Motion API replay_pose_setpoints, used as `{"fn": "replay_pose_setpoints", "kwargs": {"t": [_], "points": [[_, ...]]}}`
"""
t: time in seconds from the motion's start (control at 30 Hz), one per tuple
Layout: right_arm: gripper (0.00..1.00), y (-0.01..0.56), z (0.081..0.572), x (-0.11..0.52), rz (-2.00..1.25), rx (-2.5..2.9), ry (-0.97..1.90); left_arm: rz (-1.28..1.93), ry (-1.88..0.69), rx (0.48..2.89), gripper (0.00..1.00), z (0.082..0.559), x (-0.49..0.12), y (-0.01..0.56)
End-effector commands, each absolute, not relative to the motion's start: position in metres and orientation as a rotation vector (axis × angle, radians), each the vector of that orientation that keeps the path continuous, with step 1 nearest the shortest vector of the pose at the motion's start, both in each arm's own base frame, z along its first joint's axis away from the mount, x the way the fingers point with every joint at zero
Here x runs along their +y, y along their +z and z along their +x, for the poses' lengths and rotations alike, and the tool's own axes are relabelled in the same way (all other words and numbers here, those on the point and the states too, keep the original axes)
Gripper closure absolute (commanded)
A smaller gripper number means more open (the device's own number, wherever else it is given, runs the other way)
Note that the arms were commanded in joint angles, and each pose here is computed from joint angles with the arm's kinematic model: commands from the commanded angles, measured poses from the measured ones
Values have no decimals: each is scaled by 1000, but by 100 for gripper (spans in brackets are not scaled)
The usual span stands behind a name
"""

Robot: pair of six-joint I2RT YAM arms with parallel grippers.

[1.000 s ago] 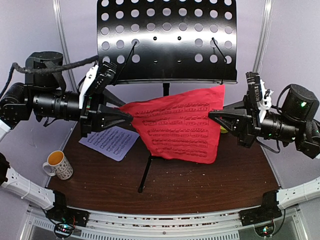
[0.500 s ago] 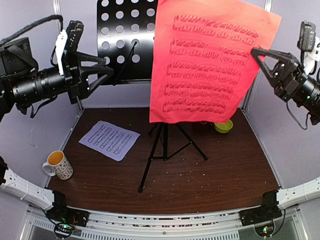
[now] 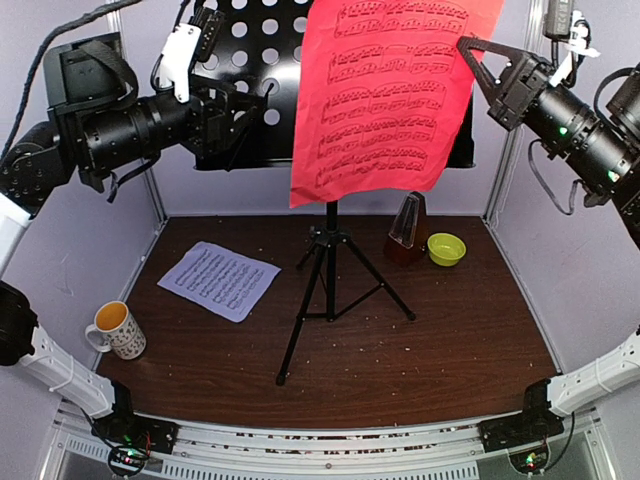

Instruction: Set up the instrument practice props

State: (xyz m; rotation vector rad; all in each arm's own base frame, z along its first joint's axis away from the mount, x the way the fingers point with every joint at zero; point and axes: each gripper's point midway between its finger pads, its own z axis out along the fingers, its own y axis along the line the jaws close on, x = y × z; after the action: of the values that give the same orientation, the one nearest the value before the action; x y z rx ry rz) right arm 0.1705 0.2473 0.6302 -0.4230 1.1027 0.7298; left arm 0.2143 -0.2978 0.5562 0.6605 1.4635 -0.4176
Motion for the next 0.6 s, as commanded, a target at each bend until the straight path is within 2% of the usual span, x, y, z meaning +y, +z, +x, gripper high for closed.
{"fn": "replay_pose_setpoints", "kwargs": {"t": [0.0,0.33,0.43,0.57], "points": [[100,653,182,230,-297,1073,673,547,-484,1490,46,228,-295,564],[100,663,206,215,-148,1091,571,531,-456,1556,52,245,-307,542],[100,662,210,215,-127,1094,545,533,-447,1559,59,246,-308,541],[100,662,215,215,-109,1092,507,519,-425,1568,72,249,-306,538]]}}
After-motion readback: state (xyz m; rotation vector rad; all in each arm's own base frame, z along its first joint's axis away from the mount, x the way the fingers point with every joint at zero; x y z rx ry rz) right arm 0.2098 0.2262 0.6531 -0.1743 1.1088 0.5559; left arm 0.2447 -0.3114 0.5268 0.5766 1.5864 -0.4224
